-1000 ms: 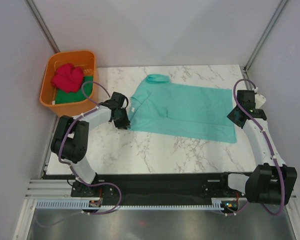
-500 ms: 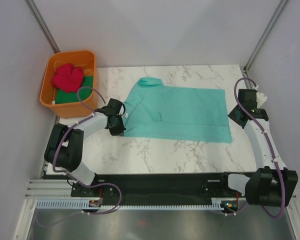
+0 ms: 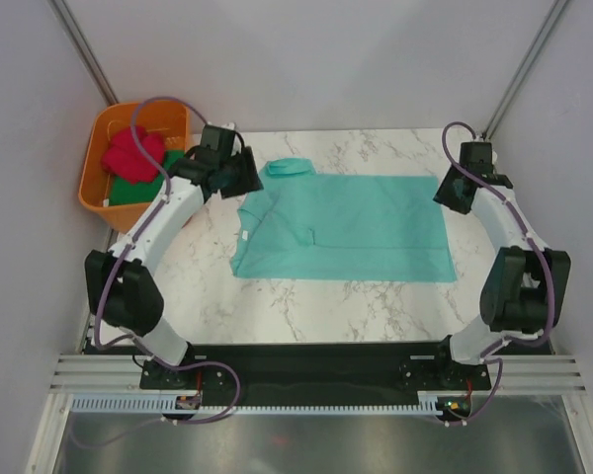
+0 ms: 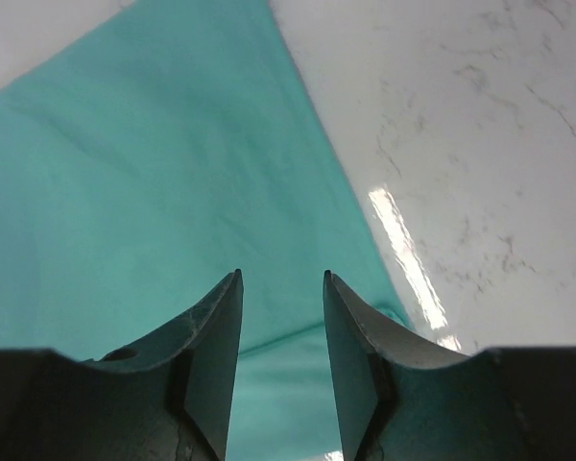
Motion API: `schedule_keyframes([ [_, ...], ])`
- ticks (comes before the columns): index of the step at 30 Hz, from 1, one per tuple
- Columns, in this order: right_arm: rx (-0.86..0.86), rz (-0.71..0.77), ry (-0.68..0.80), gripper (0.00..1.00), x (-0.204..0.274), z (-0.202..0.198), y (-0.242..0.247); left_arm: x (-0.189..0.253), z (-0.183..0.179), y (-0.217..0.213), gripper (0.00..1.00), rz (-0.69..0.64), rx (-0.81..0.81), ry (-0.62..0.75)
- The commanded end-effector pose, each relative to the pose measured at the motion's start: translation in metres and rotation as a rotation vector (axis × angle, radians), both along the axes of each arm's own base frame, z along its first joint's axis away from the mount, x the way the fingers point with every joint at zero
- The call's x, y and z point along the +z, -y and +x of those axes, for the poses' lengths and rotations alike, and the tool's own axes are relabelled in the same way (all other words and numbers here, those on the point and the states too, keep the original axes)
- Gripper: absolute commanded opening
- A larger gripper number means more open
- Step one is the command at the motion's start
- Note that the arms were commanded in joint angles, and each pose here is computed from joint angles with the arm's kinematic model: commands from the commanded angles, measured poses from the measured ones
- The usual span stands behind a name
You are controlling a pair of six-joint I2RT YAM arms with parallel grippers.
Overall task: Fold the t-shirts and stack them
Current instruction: Fold the tshirt
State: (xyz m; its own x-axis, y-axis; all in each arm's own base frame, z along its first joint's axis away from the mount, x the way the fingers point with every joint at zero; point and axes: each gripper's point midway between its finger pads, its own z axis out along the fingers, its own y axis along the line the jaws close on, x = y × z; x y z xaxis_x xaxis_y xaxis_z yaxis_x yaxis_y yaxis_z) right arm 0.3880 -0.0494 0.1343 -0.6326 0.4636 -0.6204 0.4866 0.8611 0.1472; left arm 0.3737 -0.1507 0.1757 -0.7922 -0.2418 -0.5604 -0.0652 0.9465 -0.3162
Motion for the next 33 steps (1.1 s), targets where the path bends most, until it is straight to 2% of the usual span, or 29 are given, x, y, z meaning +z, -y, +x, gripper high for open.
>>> schedule_keyframes([
  [1, 0.154, 0.009, 0.076, 0.48, 0.007, 0.058, -0.008, 0.026, 0.056, 0.024, 0.6, 0.011, -0.151, 0.103],
  [6, 0.252, 0.065, 0.034, 0.58, -0.028, 0.107, -0.013, 0.031, 0.119, 0.041, 0.62, -0.034, -0.212, 0.153],
  [7, 0.256, 0.061, 0.029, 0.59, -0.033, 0.112, -0.01, 0.013, 0.128, 0.044, 0.63, -0.035, -0.216, 0.122],
  [10, 0.273, 0.052, 0.015, 0.6, -0.049, 0.133, -0.005, 0.01, 0.151, 0.049, 0.63, -0.051, -0.243, 0.143],
  [14, 0.289, 0.015, -0.01, 0.6, -0.07, 0.153, 0.004, -0.022, 0.179, 0.056, 0.63, -0.033, -0.263, 0.13],
  [24, 0.31, -0.019, -0.01, 0.59, -0.087, 0.177, 0.02, -0.072, 0.216, 0.053, 0.61, -0.008, -0.226, 0.109],
  [28, 0.322, -0.027, -0.013, 0.59, -0.092, 0.182, 0.022, -0.082, 0.225, 0.045, 0.6, 0.042, -0.198, 0.117],
  [33, 0.34, 0.011, -0.003, 0.59, -0.1, 0.188, 0.022, -0.09, 0.231, 0.046, 0.59, 0.043, -0.202, 0.122],
])
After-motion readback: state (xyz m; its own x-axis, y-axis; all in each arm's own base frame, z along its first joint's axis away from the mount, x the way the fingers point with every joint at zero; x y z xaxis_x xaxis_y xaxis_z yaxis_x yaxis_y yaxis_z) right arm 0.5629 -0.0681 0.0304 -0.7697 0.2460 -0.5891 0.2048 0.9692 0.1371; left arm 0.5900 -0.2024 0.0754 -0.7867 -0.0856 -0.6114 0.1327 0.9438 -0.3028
